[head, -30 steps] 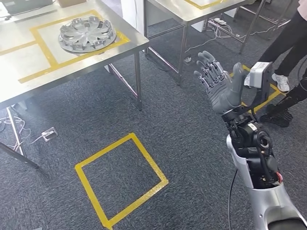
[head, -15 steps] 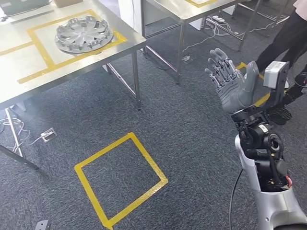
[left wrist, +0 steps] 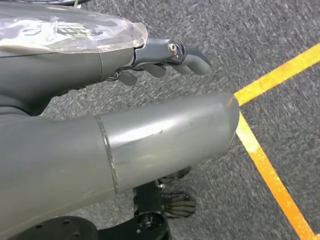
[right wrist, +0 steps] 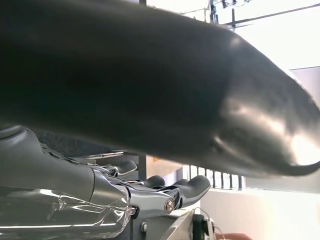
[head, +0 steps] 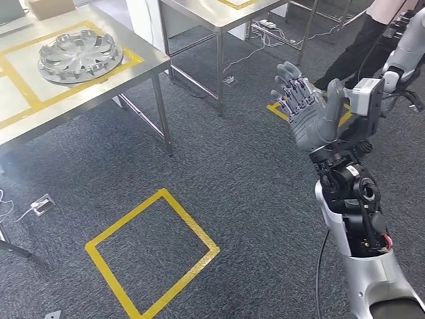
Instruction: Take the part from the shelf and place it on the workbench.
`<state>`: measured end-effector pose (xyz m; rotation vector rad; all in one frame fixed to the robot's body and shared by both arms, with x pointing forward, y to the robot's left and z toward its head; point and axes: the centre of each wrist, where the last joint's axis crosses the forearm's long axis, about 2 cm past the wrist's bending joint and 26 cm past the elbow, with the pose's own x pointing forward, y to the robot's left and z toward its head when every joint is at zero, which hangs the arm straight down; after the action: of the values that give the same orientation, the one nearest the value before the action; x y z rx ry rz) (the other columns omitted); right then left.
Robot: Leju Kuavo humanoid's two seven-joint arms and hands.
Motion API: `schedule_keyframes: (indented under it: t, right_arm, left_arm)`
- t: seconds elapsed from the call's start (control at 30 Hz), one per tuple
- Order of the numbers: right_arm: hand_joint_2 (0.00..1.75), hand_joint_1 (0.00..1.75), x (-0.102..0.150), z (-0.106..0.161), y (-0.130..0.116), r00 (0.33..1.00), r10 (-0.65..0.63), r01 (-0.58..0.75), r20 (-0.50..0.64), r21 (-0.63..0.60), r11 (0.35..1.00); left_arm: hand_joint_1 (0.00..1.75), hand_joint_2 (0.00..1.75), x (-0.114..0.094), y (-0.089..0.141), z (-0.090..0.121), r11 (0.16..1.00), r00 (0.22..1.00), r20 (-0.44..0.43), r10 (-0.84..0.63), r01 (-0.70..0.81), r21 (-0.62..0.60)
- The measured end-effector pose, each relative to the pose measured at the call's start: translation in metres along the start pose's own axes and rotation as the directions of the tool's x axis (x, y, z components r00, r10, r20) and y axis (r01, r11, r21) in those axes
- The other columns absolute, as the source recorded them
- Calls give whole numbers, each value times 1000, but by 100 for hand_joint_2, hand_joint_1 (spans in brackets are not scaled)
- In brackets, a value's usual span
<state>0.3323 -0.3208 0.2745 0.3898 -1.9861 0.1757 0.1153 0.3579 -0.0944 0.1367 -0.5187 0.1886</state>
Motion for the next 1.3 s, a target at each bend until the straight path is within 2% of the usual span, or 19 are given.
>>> schedule_keyframes:
  t: [0.47, 1.3]
  right_arm:
    - [0, 0, 2, -20, 0, 998, -13, 11, 57, 38, 999]
    - [0, 0, -11, -27, -3, 999, -22, 21, 28, 23, 1000]
  left_arm:
    - [0, 0, -8, 6, 2, 999, 999, -5, 36, -36, 27]
    - [0, 0, -4, 10, 1, 999, 999, 1, 37, -37, 40]
